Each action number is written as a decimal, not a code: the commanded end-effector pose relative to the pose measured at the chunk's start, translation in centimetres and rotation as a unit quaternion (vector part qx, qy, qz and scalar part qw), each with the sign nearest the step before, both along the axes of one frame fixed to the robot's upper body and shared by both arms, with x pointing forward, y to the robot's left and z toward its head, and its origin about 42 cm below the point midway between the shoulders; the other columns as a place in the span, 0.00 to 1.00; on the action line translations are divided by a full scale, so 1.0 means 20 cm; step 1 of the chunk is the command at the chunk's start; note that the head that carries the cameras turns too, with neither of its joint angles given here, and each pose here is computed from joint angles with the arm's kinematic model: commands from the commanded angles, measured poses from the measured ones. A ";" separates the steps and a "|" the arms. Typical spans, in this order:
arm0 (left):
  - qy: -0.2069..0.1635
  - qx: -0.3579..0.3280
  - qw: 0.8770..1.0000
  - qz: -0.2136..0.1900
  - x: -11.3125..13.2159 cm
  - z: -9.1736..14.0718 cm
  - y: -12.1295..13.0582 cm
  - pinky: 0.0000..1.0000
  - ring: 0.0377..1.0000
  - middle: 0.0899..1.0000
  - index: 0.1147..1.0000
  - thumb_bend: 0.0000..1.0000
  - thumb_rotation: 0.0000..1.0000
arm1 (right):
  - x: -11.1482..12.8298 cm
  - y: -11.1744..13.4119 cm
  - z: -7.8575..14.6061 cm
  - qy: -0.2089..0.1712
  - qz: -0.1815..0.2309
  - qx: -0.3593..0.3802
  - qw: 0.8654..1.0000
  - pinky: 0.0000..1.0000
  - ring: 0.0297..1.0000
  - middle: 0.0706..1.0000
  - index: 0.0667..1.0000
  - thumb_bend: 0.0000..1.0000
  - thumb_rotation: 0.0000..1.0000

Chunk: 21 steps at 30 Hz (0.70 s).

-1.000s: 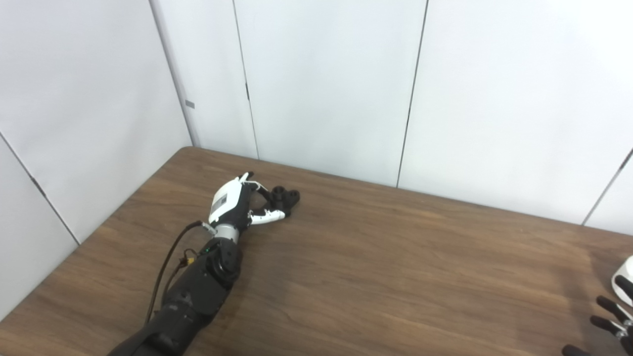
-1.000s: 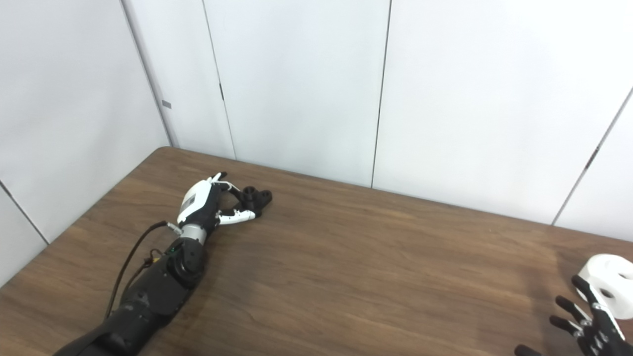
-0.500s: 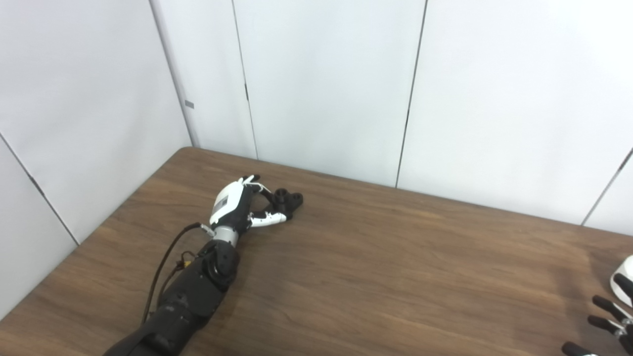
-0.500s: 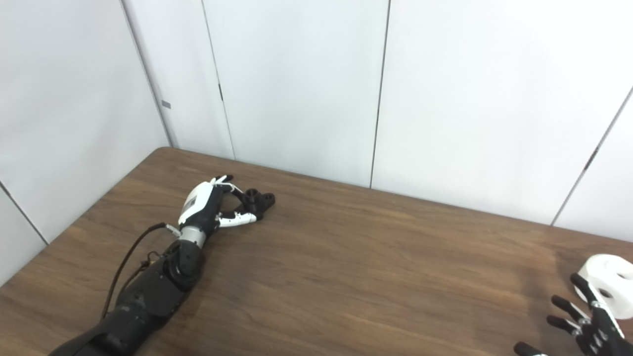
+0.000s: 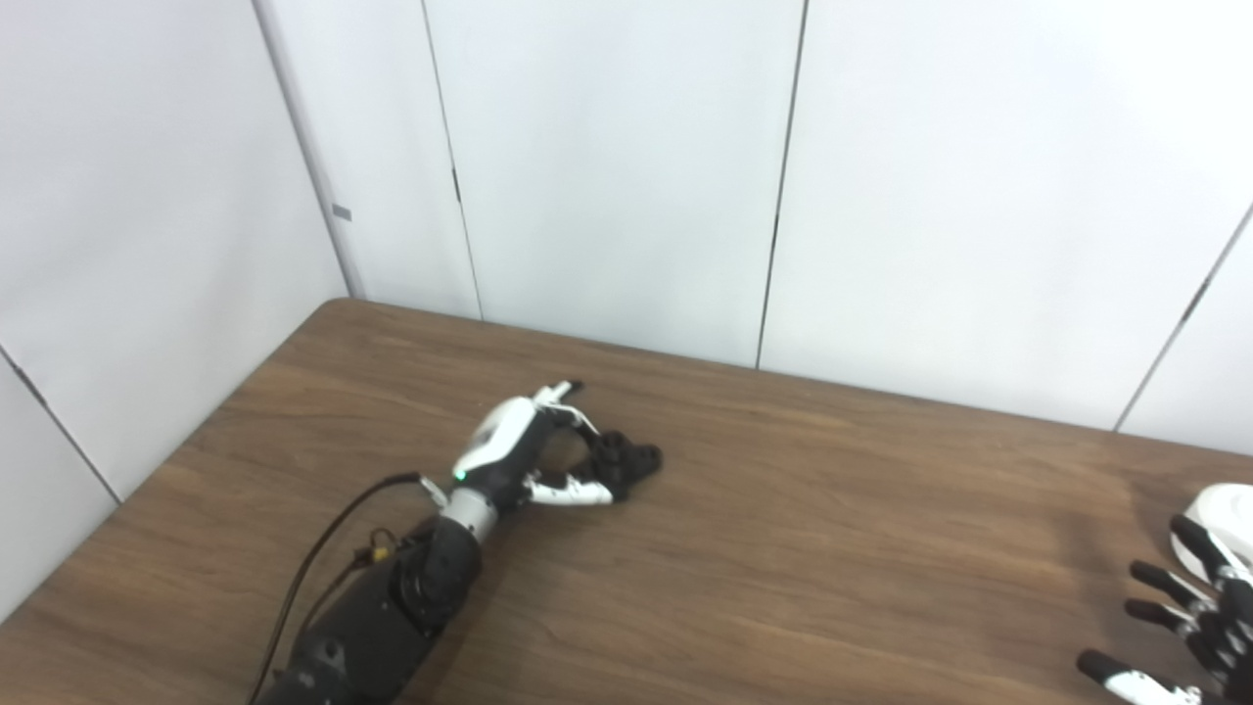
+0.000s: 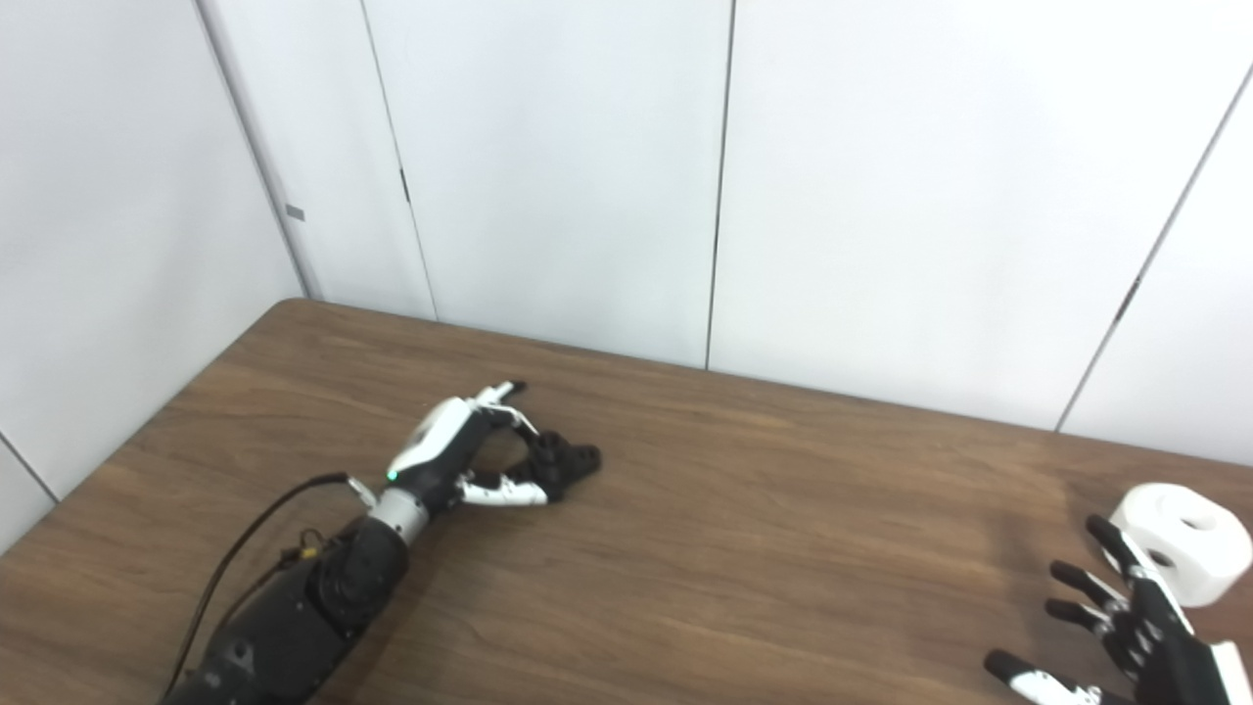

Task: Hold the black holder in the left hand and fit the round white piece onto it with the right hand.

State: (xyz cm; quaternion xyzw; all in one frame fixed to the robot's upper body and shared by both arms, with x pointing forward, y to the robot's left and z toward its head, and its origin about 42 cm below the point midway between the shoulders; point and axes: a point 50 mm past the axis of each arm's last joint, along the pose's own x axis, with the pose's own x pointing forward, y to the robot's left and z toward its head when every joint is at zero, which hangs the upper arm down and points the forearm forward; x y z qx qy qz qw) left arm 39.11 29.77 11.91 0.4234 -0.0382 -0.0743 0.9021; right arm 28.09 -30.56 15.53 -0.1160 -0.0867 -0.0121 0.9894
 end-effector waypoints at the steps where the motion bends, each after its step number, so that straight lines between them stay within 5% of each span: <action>1: 0.053 0.016 0.997 -0.059 -0.07 -0.09 -0.14 1.00 1.00 0.96 0.42 0.52 0.06 | 0.04 0.00 0.09 -0.038 0.003 -0.009 0.999 0.70 0.81 0.95 0.88 0.75 0.11; 21: 0.073 0.014 0.972 -0.222 -0.20 -0.11 -0.60 1.00 1.00 0.98 0.42 0.52 0.06 | 0.04 0.10 0.17 -0.050 0.013 -0.031 0.998 0.64 0.78 0.93 0.86 0.74 0.10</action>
